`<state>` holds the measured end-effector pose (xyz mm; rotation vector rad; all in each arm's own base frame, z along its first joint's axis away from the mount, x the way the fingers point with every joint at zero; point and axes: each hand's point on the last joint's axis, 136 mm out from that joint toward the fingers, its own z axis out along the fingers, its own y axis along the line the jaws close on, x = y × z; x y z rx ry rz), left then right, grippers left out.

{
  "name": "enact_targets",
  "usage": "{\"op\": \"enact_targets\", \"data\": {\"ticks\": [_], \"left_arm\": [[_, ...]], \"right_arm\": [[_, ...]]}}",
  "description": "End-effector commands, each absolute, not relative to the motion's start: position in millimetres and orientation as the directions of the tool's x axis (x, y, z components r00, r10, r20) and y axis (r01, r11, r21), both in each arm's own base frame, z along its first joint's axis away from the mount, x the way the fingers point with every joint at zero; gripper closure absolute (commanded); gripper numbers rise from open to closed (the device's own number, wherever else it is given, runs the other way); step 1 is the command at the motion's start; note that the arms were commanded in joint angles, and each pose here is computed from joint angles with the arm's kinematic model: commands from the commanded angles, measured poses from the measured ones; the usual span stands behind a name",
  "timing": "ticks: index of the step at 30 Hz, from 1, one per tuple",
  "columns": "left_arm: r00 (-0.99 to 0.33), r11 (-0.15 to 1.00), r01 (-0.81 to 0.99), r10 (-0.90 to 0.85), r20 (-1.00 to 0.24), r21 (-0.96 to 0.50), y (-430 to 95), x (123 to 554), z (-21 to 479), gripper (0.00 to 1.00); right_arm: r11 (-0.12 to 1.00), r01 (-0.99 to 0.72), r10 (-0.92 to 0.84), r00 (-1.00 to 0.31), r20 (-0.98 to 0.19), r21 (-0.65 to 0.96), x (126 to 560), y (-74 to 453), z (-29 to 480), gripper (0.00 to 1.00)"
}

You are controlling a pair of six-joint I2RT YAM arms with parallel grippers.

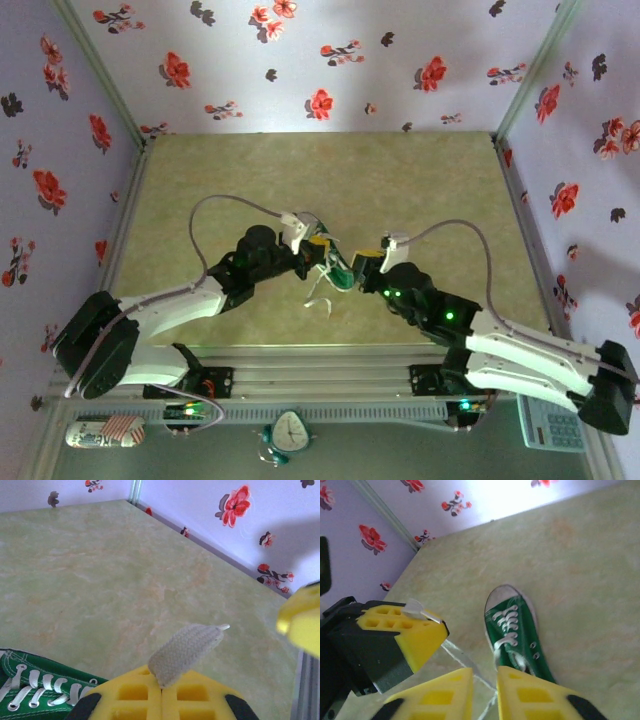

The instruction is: Tie the shoes

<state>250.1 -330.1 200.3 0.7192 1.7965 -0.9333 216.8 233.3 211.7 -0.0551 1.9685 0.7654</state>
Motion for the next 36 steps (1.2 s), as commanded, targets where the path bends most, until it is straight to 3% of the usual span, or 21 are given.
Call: {"op": "enact_targets", "data": {"ticks": [1,10,17,24,30,36], "left_arm": [[-0.359,0.518,0.801,0.017,-0.933,-0.299,-333,249,214,1.0],[-0.367,0.495,0.813,0.027,-0.93,-0.307,-333,243,212,1.0],[-0.388,0.468,0.824,0.054,-0.92,-0.32,-339,235,202,1.0],[-0.384,0.457,0.828,0.041,-0.922,-0.325,-338,230,205,1.0],[-0.411,0.462,0.811,0.011,-0.912,-0.359,-336,230,207,1.0],[-0.374,0.378,0.862,0.025,-0.927,-0.337,-341,217,211,1.0]], "right_arm": [[0.752,-0.29,0.387,-0.531,-0.754,0.591,227,243,219,0.86],[0.735,-0.32,0.381,-0.534,-0.755,0.598,250,277,239,0.87],[0.655,-0.422,0.348,-0.568,-0.746,0.627,259,313,268,0.85],[0.593,-0.416,0.345,-0.643,-0.684,0.69,277,312,259,0.76],[0.718,-0.471,0.228,-0.537,-0.813,0.512,268,268,250,0.63],[0.586,-0.713,0.001,-0.473,-0.881,0.384,232,267,244,0.6]]}}
